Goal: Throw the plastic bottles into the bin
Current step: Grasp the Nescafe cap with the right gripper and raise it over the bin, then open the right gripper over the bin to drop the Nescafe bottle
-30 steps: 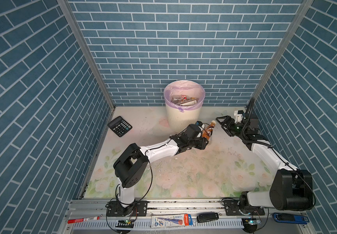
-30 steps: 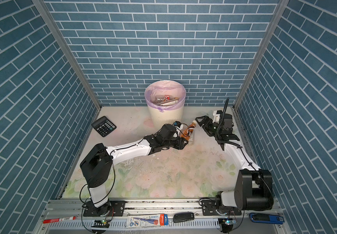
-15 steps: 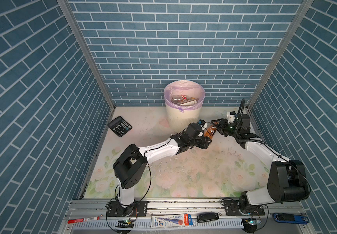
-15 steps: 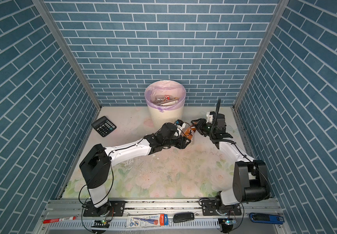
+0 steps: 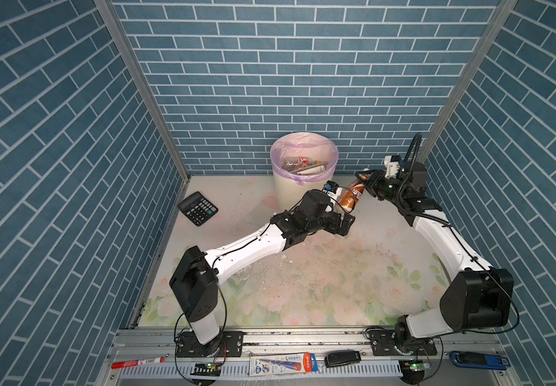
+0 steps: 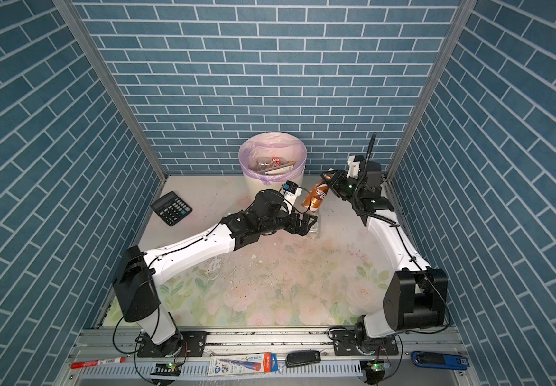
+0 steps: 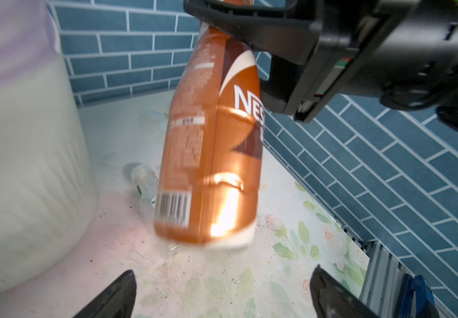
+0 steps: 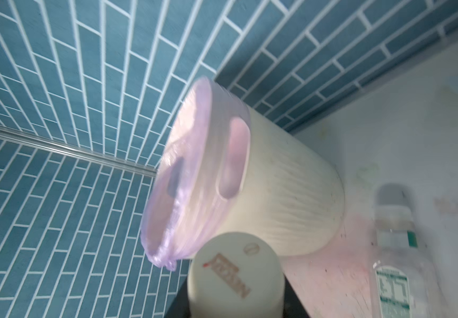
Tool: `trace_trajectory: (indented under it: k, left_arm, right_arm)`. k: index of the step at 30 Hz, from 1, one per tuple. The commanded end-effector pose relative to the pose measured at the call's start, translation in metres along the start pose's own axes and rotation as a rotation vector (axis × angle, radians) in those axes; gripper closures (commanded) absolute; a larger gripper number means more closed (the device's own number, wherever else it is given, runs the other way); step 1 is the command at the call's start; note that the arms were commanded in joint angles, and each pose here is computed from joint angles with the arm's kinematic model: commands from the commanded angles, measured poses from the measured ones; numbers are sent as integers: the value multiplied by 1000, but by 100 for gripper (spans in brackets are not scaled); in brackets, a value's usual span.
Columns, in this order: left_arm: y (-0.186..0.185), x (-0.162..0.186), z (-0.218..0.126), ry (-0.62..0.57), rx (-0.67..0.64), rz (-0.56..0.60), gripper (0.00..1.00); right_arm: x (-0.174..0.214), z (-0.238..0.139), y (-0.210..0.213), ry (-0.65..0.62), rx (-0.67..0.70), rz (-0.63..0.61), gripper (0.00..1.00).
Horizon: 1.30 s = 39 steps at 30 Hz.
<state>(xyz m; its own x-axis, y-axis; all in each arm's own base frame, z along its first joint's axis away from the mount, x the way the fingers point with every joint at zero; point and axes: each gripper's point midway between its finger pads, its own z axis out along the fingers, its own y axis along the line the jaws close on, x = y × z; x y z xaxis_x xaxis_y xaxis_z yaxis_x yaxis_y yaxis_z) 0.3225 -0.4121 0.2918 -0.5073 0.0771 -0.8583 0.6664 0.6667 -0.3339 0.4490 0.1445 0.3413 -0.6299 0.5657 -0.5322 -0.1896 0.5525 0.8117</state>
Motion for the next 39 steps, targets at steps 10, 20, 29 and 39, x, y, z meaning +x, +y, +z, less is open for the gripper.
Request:
trace_trajectory:
  k: [10,20,29,39]
  left_arm:
    - [78,-100,-119,-295,-179,-33,1]
    - [113,-88,-128,-305,-203,-110,1]
    - [123,-75,-119,-265,-203,-136,1]
    - [123,-63,-108,-233,-185,-170,1]
  right_arm:
    - [-189,-64,116,-475,4,-258,95]
    - [-179,37,133,-403,-87,-224,91]
    - [-70,142,146,-146,-175,-232,26]
    - [-92,91,167,-193,-153,-312,6]
